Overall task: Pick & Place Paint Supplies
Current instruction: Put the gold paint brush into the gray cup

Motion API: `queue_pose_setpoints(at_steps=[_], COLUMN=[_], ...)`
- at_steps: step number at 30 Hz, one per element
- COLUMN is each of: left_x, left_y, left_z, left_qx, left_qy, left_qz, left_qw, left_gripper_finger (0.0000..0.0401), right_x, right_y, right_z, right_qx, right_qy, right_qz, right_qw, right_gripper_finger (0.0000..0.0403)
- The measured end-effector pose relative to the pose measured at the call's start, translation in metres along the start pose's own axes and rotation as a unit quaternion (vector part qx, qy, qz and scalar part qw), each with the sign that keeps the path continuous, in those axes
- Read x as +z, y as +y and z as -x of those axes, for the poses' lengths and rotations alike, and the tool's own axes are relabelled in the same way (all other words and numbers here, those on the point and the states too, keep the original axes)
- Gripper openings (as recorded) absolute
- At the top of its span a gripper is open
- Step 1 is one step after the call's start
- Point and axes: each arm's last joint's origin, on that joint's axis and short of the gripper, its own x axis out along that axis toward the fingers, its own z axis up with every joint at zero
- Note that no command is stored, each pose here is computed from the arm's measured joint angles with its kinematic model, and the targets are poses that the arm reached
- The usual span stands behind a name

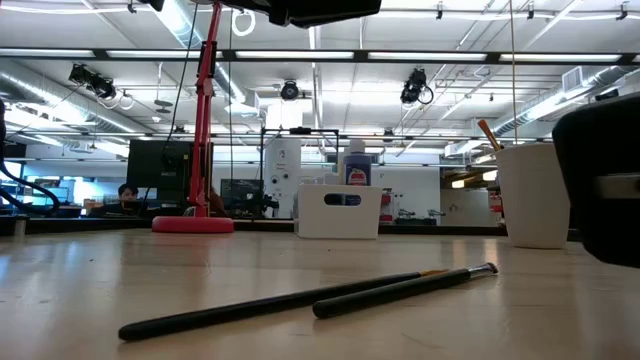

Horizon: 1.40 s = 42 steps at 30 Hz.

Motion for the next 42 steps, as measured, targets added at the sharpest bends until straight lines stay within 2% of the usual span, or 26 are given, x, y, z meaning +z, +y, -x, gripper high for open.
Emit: queue_pose_setpoints(at_steps=[5, 11, 17, 23, 35, 38, 42], left_x=[0.0, 0.0, 0.0, 0.0, 0.0, 0.0, 0.0], left_y=[0.0, 0.0, 0.0, 0.0, 0.0, 0.0, 0.0], left_z=[0.0, 0.0, 0.0, 0.0, 0.0, 0.0, 0.0], left_qx=[-0.002, -0.002, -0.007, -0.008, -0.008, -0.008, -0.008], left_qy=[-0.001, -0.001, -0.003, -0.003, -0.003, -0.003, -0.003], left_qz=[0.0, -0.002, -0.002, -0.002, -0.002, -0.002, -0.002], left_qw=[1.0, 1.0, 1.0, 1.0, 1.0, 1.0, 1.0], left_gripper_finger=[0.0098, 0.0098, 0.0098, 0.0098, 0.0098, 0.0098, 0.0098], right_x=[-0.001, 0.009, 0.009, 0.0, -0.003, -0.003, -0.005], right_y=[-0.002, 0.003, 0.008, 0.001, -0.011, -0.017, -0.024], right_z=[-0.001, 0.004, 0.006, 0.003, 0.0, -0.002, -0.004], right_qx=[-0.008, -0.023, -0.013, -0.019, -0.032, -0.032, 0.009], right_qy=[0.012, -0.027, -0.036, 0.014, 0.054, 0.06, 0.069], right_qz=[0.002, 0.012, 0.029, 0.022, 0.006, 0.013, 0.08], right_qw=[1.0, 0.999, 0.999, 0.999, 0.998, 0.998, 0.994], right_gripper_finger=[0.0073, 0.0073, 0.0073, 0.0073, 0.0073, 0.006, 0.0014])
